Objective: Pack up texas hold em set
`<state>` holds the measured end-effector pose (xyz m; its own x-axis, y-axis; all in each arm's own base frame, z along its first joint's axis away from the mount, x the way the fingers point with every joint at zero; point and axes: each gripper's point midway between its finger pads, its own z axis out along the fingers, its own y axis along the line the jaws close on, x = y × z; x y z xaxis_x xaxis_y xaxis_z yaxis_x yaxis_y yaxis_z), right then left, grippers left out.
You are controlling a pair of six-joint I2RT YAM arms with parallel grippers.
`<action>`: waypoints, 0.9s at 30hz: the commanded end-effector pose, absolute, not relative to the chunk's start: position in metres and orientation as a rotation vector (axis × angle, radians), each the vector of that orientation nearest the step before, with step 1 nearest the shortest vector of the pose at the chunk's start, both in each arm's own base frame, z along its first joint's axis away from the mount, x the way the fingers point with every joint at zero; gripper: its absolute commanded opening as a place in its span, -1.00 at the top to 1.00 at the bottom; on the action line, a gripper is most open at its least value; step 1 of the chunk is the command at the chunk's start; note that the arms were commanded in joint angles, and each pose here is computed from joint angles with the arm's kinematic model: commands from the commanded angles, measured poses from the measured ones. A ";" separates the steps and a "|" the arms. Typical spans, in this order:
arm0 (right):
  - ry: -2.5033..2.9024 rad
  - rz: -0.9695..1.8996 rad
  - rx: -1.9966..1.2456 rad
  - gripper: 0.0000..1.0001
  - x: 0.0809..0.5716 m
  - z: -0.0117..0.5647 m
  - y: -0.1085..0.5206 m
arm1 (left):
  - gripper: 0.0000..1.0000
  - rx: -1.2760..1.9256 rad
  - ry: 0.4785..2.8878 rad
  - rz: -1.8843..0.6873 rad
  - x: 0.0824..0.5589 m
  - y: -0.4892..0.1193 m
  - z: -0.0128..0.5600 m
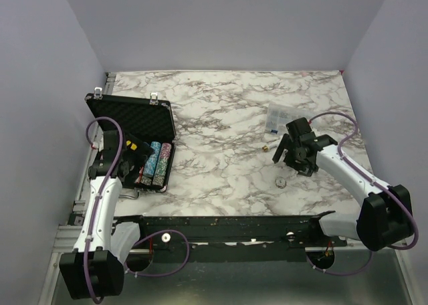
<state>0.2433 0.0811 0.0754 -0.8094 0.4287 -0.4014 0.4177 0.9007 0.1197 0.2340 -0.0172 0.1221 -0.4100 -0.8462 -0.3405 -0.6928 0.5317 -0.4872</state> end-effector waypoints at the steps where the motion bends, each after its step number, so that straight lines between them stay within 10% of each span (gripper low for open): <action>1: 2.728 0.086 0.778 -1.00 0.218 0.064 0.070 | -0.97 -0.819 2.262 -0.634 0.267 -0.066 0.161; 15: 2.855 0.236 1.043 -0.79 0.196 0.043 0.098 | -0.95 0.129 2.309 -1.180 0.280 -0.258 0.227; 27: 2.709 -0.009 1.560 -0.68 0.201 0.028 0.089 | -0.92 0.344 2.318 -1.211 0.260 -0.276 0.227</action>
<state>0.1889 0.0924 0.0229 -0.6110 0.7911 0.0288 0.7917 0.6106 0.0211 0.2669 -0.2752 0.2123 -0.8749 -0.0580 -0.4809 0.3514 0.6073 -0.7125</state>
